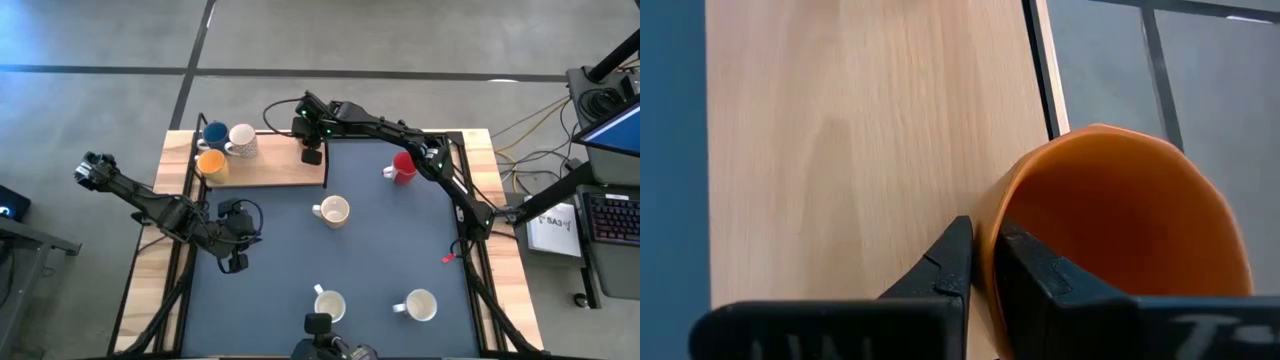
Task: Place coffee mugs
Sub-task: Put the light orange mug on the shelf, then move the red mug to the middle right
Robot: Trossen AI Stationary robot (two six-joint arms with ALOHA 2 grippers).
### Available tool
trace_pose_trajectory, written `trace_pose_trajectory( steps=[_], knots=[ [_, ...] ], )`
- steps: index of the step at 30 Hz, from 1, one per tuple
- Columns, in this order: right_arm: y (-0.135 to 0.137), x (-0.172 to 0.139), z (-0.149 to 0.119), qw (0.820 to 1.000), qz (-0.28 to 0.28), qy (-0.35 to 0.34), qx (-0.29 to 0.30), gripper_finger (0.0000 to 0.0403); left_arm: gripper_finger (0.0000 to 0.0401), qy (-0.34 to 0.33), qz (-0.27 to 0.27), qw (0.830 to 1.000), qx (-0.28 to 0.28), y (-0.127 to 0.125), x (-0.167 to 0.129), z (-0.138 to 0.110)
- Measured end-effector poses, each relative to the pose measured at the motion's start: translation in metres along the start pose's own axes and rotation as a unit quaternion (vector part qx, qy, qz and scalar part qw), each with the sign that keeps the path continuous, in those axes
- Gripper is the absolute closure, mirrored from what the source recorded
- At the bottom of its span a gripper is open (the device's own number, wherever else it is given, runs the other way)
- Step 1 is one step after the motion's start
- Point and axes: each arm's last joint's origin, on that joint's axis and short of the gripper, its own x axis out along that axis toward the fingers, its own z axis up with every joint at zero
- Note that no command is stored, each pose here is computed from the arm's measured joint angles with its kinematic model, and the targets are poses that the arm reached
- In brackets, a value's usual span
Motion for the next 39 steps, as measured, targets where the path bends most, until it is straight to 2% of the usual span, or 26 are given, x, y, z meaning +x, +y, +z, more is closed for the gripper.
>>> trace_pose_trajectory(
  steps=[9,17,23,29,33,39],
  knots=[
    [-0.001,-0.001,0.000,1.000,-0.003,-0.001,-0.001,0.0333,0.0352,0.000,0.000,1.000,0.000,0.000,0.000,0.000],
    [0.002,-0.020,0.014,0.999,-0.014,-0.044,-0.002,0.0330,0.0352,0.001,0.001,1.000,0.000,0.000,0.000,0.000],
    [0.012,-0.018,0.017,0.998,0.018,-0.052,0.013,0.0328,0.0352,0.001,0.001,1.000,0.001,0.000,0.000,0.000],
    [0.035,-0.024,0.026,0.997,0.046,-0.054,0.012,0.0336,0.0352,0.002,0.001,1.000,-0.001,0.000,0.000,0.000],
    [0.050,-0.050,0.028,0.997,0.069,-0.029,0.033,0.0341,0.0352,0.003,0.002,1.000,0.000,0.000,0.000,-0.001],
    [0.075,-0.080,0.017,0.984,0.147,0.064,0.078,0.0344,0.0352,0.004,0.002,1.000,0.000,0.001,0.000,-0.001]
  ],
)
